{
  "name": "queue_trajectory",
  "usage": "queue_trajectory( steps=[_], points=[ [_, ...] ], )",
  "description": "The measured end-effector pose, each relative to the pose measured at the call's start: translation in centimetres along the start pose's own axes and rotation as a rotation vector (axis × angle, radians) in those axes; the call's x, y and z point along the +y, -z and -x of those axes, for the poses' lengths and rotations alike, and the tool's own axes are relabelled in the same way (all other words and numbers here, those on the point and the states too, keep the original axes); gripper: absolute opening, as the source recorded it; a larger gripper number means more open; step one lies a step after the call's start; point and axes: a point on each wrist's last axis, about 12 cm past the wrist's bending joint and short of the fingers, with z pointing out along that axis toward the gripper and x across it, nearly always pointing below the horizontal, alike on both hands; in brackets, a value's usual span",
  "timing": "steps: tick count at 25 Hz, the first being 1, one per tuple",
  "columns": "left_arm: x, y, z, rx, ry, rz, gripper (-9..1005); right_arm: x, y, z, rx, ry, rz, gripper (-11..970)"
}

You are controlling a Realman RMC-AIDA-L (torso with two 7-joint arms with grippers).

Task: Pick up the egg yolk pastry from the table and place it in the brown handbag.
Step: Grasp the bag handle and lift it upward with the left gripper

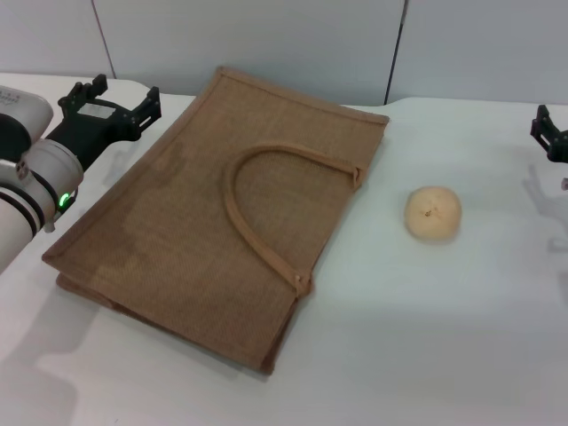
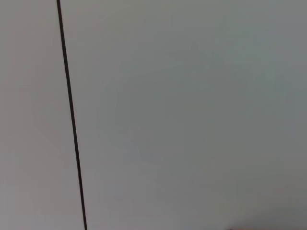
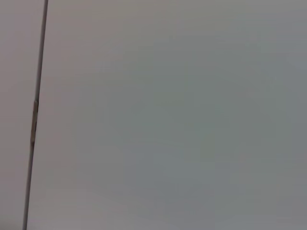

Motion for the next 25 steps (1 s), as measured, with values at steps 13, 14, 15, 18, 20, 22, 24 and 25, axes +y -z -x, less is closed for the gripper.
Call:
queue_trajectory(
  steps=[13,14,15,18,20,22,24,25],
  points=[
    [-0.4,-0.1,0.1,-0.002,-0.032,-0.027,843,0.1,0.0,0.0,0.000,-0.003,0.000,865],
    [-0.6,-0.2,0.1,0.000,-0.044,-0.038,843,0.1,0.0,0.0,0.000,-0.003,0.000,864],
    [-0.7,-0.2,0.1,0.002,-0.051,-0.046,843,0.1,0.0,0.0,0.001,-0.003,0.000,864],
    [-1.3,-0.4,0.1,0.010,-0.077,-0.084,843,0.0,0.0,0.0,0.001,-0.003,-0.001,864],
    [-2.0,-0.7,0.1,0.022,-0.095,-0.124,844,0.0,0.0,0.0,0.001,-0.003,-0.001,863],
    [-2.3,-0.8,0.1,0.029,-0.105,-0.143,844,0.0,0.0,0.0,0.001,-0.003,-0.002,863],
    [-2.6,-0.8,0.1,0.032,-0.112,-0.156,844,0.0,0.0,0.0,0.001,-0.003,-0.002,864],
    [-2.8,-0.9,0.1,0.037,-0.121,-0.173,843,0.0,0.0,0.0,0.001,-0.003,-0.002,864]
  ],
)
